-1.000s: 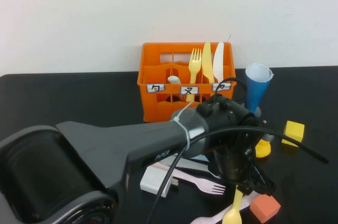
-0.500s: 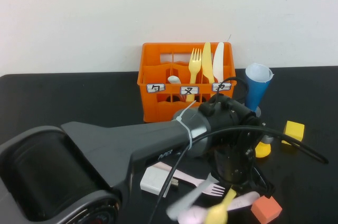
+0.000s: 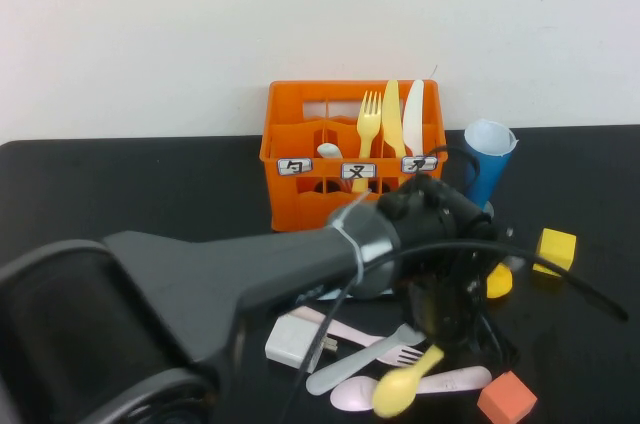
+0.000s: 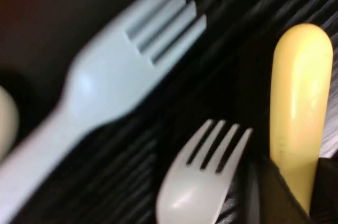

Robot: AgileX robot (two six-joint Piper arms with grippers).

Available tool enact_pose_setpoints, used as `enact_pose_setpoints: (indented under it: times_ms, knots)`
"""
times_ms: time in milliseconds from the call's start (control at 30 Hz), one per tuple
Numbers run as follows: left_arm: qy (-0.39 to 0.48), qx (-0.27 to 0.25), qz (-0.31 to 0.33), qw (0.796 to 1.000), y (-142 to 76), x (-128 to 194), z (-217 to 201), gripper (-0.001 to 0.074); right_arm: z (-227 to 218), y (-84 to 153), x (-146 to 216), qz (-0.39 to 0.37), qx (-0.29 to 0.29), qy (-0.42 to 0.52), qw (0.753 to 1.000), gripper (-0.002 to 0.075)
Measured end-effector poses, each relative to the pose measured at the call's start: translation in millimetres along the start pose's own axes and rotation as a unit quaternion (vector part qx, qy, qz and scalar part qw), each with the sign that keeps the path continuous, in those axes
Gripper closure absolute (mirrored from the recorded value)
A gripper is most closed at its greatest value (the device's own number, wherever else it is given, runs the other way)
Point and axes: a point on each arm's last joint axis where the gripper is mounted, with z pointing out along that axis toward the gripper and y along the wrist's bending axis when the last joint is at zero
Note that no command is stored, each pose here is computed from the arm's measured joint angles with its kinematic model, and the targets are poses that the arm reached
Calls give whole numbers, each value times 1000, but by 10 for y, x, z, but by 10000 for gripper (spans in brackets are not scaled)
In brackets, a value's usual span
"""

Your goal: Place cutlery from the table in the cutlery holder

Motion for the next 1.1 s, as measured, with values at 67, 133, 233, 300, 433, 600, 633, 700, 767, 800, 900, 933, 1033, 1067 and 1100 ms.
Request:
enact_pose_setpoints:
  times_ms: [67,133,233,300,433,600,633,700,767,800,900,933,1033,1067,1100]
  knots:
    - [-28,-3,6,1000,7,-27,-144,591,0,0,0,0,0,0,1000,729]
    - [-70,0,9,998,9,-48,-337,591,0,0,0,0,0,0,1000,729]
    - [-154,14,11,988,13,-3,-630,591,0,0,0,0,0,0,1000,729]
    - [-215,23,10,976,56,96,-805,591,0,0,0,0,0,0,1000,729]
    - [-338,18,-1,941,353,336,-1080,593,0,0,0,0,0,0,1000,729]
    - [-480,-2,-32,877,847,452,-1371,601,0,0,0,0,0,0,1000,729]
    - [-504,-1,-41,863,921,439,-1430,601,0,0,0,0,0,0,1000,729]
    - [-546,-2,-56,836,1090,423,-1527,602,0,0,0,0,0,0,1000,729]
    - [-574,-5,-66,816,1216,422,-1587,603,0,0,0,0,0,0,1000,729]
    - [-589,-7,-67,806,1274,416,-1612,606,0,0,0,0,0,0,1000,729]
    - [-624,-11,-71,778,1417,403,-1646,680,0,0,0,0,0,0,1000,729]
    - [-636,-12,-71,768,1462,399,-1650,699,0,0,0,0,0,0,1000,729]
    - [-652,-18,-74,754,1587,390,-1584,724,0,0,0,0,0,0,1000,729]
    - [-654,-19,-74,753,1615,387,-1553,727,0,0,0,0,0,0,1000,729]
    - [-654,-20,-77,752,1649,385,-1510,729,0,0,0,0,0,0,1000,729]
